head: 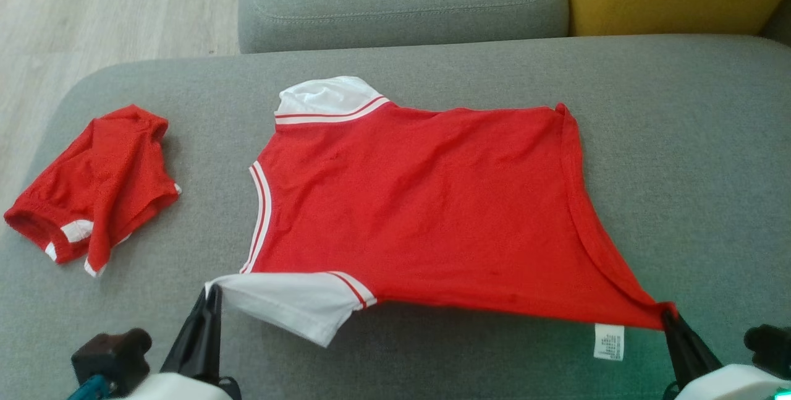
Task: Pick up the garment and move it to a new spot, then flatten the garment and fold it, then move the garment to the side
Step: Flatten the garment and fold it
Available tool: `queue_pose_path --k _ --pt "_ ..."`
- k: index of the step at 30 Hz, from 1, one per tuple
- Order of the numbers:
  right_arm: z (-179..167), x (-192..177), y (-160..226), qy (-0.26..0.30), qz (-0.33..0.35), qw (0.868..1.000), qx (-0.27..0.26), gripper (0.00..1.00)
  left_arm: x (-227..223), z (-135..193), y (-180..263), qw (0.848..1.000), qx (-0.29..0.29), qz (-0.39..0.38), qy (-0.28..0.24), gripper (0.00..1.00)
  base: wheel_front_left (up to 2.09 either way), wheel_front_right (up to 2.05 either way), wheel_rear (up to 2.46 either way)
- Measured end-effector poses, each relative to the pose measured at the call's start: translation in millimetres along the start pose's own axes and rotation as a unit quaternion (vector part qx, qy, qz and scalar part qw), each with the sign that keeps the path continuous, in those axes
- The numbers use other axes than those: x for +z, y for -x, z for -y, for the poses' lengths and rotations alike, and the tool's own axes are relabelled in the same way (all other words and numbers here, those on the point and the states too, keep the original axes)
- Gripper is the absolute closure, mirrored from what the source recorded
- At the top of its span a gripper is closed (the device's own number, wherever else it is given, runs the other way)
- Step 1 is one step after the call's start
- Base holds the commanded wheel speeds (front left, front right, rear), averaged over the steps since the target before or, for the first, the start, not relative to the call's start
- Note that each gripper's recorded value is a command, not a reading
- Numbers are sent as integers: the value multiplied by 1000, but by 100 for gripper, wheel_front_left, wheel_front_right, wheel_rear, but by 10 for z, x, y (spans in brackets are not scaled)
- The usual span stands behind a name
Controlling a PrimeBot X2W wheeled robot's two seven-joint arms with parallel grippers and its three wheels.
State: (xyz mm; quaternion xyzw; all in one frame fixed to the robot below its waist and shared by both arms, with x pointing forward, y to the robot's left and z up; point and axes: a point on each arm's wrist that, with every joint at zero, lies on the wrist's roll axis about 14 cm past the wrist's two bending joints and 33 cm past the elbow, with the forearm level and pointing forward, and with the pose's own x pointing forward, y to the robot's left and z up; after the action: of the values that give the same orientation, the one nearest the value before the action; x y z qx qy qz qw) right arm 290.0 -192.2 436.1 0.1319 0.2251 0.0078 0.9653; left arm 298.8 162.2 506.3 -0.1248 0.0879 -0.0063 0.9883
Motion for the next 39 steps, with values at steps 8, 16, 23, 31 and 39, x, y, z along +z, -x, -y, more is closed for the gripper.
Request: queue_pose_path --k 8,16,23,31,39 --pt "68 -200 -116 -8 -65 998 -11 100 -178 9 -186 999 -16 -49 0 100 0 0 0" --pt "-125 61 -733 20 -87 996 11 100 -277 151 -835 992 -66 -107 4 100 0 0 0" --pt "-155 112 -1117 18 -87 996 15 100 -459 130 -1260 985 -76 -153 18 100 0 0 0" --pt "-176 203 -1352 8 -57 998 23 100 -575 -74 -1446 985 -45 -162 33 100 0 0 0" --pt "-364 194 -1451 27 -35 997 57 0 -744 -133 -1412 983 -39 -177 41 0 0 0 0"
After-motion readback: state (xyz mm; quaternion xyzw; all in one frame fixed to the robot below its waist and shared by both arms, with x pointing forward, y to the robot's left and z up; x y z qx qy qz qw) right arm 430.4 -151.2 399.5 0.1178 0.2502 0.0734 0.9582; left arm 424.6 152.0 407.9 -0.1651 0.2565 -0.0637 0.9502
